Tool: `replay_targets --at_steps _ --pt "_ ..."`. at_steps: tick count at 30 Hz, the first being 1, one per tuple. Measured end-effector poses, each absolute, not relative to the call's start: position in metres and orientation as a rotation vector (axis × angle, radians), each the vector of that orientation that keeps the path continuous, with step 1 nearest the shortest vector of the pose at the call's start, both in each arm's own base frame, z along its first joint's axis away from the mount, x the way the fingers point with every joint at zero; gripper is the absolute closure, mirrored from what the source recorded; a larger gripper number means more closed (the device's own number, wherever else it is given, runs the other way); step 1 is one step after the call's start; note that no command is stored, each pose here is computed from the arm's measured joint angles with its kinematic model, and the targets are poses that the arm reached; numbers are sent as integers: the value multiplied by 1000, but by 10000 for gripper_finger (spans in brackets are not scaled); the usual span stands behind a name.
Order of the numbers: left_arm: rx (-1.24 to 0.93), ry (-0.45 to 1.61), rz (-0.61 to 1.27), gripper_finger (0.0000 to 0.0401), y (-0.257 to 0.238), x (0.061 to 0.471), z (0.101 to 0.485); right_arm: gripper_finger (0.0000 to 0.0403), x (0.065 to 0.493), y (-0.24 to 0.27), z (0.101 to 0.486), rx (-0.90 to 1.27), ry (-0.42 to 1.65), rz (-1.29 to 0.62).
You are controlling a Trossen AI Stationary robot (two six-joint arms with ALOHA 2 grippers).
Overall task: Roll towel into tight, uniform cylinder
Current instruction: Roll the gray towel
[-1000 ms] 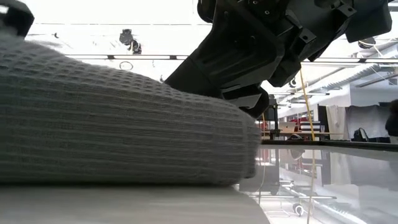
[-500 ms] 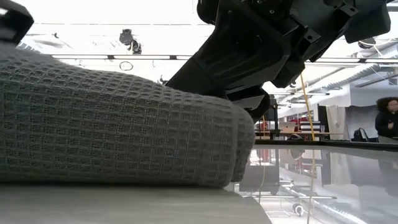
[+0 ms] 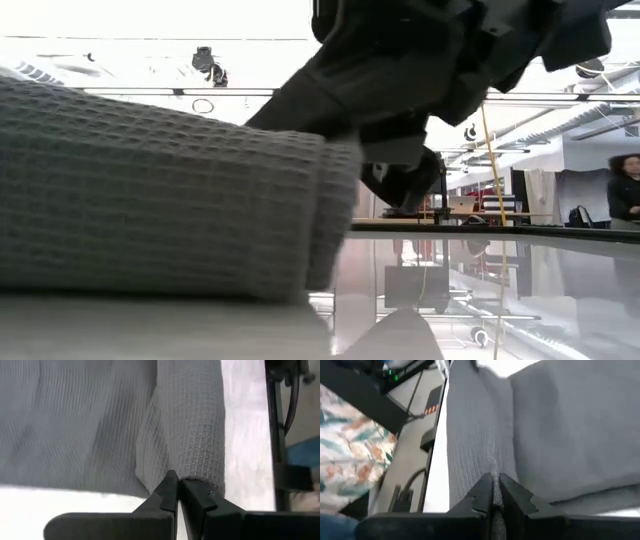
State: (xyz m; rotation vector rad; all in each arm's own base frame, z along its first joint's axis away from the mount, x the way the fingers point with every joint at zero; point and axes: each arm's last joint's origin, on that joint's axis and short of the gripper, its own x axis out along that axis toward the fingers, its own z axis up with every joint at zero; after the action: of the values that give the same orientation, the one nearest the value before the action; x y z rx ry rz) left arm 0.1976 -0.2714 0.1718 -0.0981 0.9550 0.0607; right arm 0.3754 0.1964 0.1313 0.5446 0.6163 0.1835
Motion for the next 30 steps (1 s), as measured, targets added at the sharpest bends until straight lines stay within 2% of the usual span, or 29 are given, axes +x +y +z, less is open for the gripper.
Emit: replay_targets --at_steps 6,9,15,21,24,27,30 --pt "-266 926 223 387 -268 194 171 378 383 184 133 584 591 149" --pt "-282 896 300 386 -262 194 170 361 385 181 135 552 565 169" --pt "-315 895 375 386 -253 192 162 285 379 181 146 537 620 199" --pt "-381 928 333 386 -254 191 152 209 363 193 168 499 639 201" --pt "-389 935 327 386 -255 191 152 178 351 210 167 428 634 180" --pt "-393 944 323 386 -255 191 152 154 344 220 156 405 635 73" --pt "-397 954 319 386 -255 191 152 149 343 220 147 371 629 14"
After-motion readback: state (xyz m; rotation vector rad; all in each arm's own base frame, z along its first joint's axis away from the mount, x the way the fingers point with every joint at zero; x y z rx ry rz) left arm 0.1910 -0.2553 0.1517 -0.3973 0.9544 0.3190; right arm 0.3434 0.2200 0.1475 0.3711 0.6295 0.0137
